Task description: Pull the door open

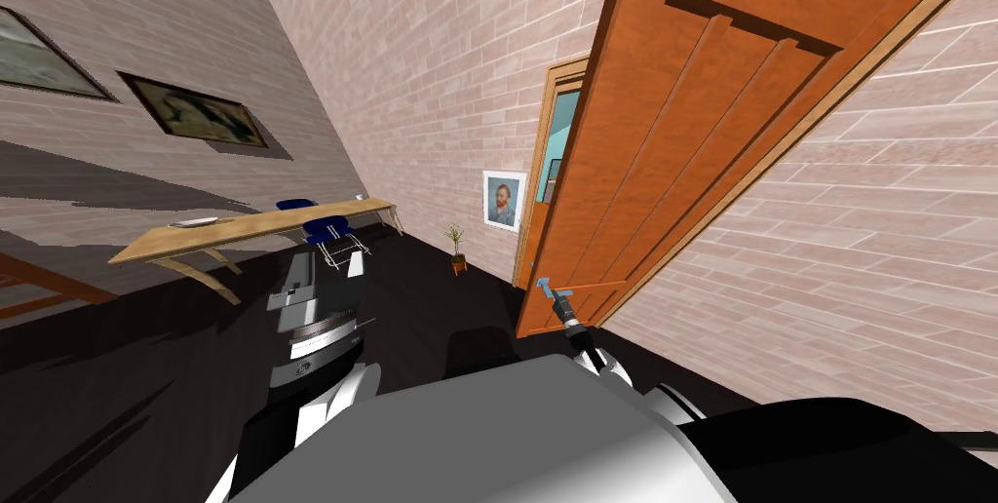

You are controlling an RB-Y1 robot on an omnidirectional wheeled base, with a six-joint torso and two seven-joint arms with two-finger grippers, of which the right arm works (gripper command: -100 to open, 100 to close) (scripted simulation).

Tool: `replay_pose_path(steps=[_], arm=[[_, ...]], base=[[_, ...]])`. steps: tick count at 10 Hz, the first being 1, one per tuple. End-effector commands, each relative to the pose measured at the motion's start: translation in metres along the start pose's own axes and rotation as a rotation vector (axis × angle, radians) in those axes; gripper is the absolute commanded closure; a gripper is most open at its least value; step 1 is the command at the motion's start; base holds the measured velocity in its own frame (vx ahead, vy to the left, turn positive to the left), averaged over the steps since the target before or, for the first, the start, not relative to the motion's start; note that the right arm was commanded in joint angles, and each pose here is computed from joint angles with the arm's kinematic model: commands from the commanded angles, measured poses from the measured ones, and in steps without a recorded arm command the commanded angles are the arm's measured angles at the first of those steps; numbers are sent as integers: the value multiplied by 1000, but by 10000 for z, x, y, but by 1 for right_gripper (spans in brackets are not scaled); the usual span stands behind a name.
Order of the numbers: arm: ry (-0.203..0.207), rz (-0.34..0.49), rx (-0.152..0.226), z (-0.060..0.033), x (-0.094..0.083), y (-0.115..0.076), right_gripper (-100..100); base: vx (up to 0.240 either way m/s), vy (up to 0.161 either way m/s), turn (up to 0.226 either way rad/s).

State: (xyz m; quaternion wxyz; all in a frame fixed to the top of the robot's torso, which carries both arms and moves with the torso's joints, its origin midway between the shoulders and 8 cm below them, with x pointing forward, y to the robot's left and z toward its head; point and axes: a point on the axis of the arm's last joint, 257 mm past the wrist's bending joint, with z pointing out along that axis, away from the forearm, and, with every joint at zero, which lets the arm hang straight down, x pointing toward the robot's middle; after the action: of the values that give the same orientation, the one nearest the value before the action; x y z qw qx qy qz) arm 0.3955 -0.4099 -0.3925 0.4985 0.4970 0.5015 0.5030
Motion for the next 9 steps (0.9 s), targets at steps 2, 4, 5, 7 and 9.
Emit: replay_pose_path(steps=[2,4,5,7,9], arm=[[10,2,3,83,62,-12,100],[11,0,6,105,69,-13,100],[21,-1,8,-6,21,-24,100],[29,-2,6,-98,-21,-22,100],[36,-2,5,-165,-50,-19,100]], base=[[-172,-68,56],[-99,-31,22],[-144,-30,223],[-183,-68,186],[-189,-62,124]])
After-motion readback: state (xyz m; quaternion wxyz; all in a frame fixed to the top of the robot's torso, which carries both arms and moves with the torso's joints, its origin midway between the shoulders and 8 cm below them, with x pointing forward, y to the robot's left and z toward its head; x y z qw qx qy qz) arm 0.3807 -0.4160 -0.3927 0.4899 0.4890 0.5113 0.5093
